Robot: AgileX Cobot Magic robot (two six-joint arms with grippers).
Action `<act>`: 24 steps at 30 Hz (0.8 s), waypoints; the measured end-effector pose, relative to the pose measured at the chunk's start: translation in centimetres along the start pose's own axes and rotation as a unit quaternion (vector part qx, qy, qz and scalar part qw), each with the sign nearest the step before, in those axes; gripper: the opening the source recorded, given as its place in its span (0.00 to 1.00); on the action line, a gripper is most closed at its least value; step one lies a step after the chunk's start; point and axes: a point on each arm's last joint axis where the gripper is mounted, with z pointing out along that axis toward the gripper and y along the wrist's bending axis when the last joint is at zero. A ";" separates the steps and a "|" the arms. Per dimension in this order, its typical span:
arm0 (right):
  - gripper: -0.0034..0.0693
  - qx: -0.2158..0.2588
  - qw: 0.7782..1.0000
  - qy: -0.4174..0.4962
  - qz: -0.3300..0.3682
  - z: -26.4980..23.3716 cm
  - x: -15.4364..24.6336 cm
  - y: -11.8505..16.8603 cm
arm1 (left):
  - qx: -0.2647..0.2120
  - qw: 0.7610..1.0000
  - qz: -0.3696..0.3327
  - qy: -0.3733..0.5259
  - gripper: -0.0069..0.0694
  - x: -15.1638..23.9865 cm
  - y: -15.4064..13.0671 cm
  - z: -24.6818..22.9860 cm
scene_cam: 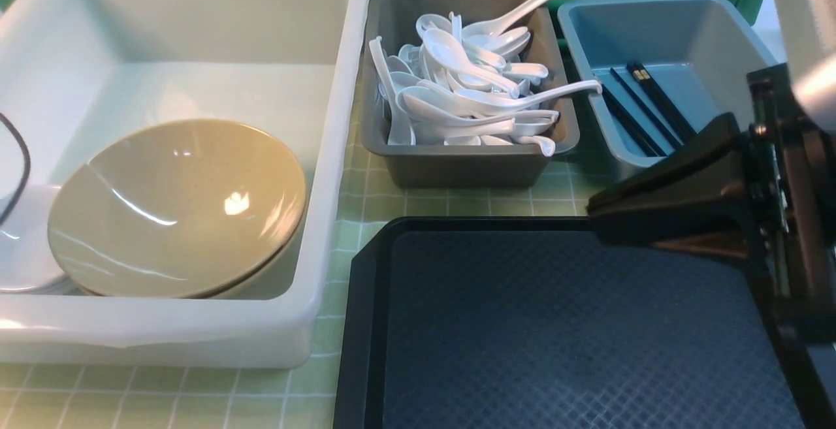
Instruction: On green table put chopsticks spoon bowls plates into blue grey white boxes.
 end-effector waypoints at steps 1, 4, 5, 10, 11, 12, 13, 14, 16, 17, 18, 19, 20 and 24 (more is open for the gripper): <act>0.11 0.028 1.000 0.008 0.013 0.0 0.1 -0.5 | 0.023 1.000 0.014 -0.010 0.94 0.1 -0.6 -0.9; 0.11 0.111 0.992 0.032 0.059 -0.2 0.7 -2.0 | 0.126 0.986 0.093 -0.050 0.94 1.3 -4.3 -4.1; 0.11 0.145 0.985 0.042 0.078 -0.4 1.0 -2.6 | 0.172 0.974 0.130 -0.065 0.92 2.1 -6.0 -5.3; 0.12 0.220 0.964 0.075 0.133 -0.9 1.8 -3.7 | 0.279 0.919 0.268 -0.078 0.75 6.3 -12.1 -8.3; 0.13 0.232 0.957 0.089 0.148 -1.1 2.2 -3.8 | 0.295 0.900 0.311 -0.075 0.66 8.0 -13.8 -9.0; 0.13 0.238 0.954 0.098 0.152 -1.3 2.4 -3.7 | 0.303 0.886 0.342 -0.074 0.56 9.4 -15.0 -9.6; 0.13 0.241 0.953 0.102 0.155 -1.5 2.6 -3.6 | 0.305 0.878 0.361 -0.075 0.49 10.4 -15.5 -10.0; 0.13 0.246 0.950 0.100 0.162 -1.8 2.8 -3.4 | 0.306 0.869 0.382 -0.076 0.41 11.5 -16.0 -10.4; 0.13 0.255 0.948 0.089 0.169 -2.5 3.3 -2.8 | 0.303 0.861 0.401 -0.079 0.30 12.9 -16.2 -11.0; 0.14 0.264 0.945 0.067 0.178 -3.2 4.0 -1.9 | 0.295 0.853 0.421 -0.085 0.18 14.6 -15.9 -11.7; 0.14 0.274 0.945 0.036 0.177 -4.4 4.5 -0.9 | 0.291 0.849 0.430 -0.100 0.13 16.1 -14.9 -12.7; 0.14 0.281 0.944 0.015 0.170 -5.0 5.0 -0.2 | 0.288 0.848 0.432 -0.104 0.11 16.9 -14.2 -13.0; 0.14 0.288 0.944 -0.012 0.159 -5.8 5.9 0.9 | 0.290 0.847 0.430 -0.118 0.09 18.1 -12.9 -13.9; 0.14 0.306 0.942 -0.073 0.121 -7.3 8.6 3.2 | 0.306 0.842 0.421 -0.142 0.09 21.2 -9.1 -14.7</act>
